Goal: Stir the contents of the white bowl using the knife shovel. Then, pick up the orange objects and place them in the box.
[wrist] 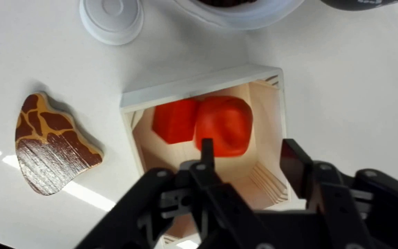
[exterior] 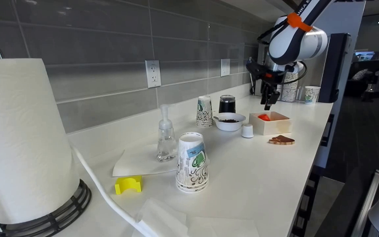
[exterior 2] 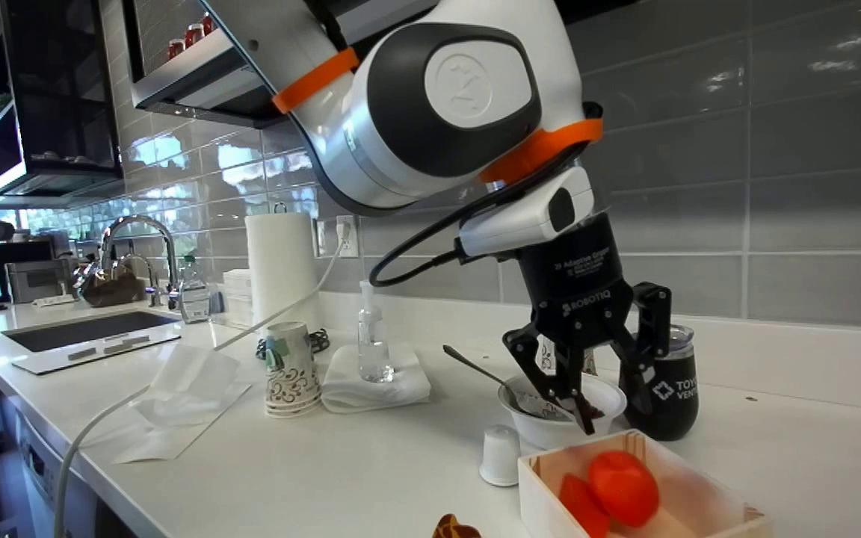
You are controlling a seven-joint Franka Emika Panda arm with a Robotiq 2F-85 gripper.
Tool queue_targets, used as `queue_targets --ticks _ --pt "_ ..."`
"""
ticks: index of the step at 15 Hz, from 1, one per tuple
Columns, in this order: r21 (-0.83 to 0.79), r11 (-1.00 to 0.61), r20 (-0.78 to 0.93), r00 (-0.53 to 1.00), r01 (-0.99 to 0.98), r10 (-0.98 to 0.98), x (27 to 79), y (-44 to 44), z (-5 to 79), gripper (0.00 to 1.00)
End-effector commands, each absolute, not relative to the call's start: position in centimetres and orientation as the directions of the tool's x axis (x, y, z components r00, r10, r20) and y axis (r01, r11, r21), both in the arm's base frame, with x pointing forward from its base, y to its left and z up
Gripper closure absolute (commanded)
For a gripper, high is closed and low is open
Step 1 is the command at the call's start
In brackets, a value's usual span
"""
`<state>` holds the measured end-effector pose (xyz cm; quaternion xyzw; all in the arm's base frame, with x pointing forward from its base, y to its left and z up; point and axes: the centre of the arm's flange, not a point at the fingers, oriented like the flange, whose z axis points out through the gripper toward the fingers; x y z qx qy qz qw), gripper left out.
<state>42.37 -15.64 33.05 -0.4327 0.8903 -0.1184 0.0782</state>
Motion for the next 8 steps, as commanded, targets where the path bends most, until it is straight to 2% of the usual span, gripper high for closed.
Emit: queue_targets --ticks 1,3,8 --pt "-0.277 0.597 -0.047 -0.609 -0.753 -0.791 43.27 -16.43 33.74 0.15" --pt "-0.283 0.596 -0.051 -0.609 -0.752 -0.792 43.12 -16.66 34.09 0.01" --pt "-0.292 0.578 -0.032 -0.597 -0.762 -0.802 43.54 -16.41 34.57 0.00"
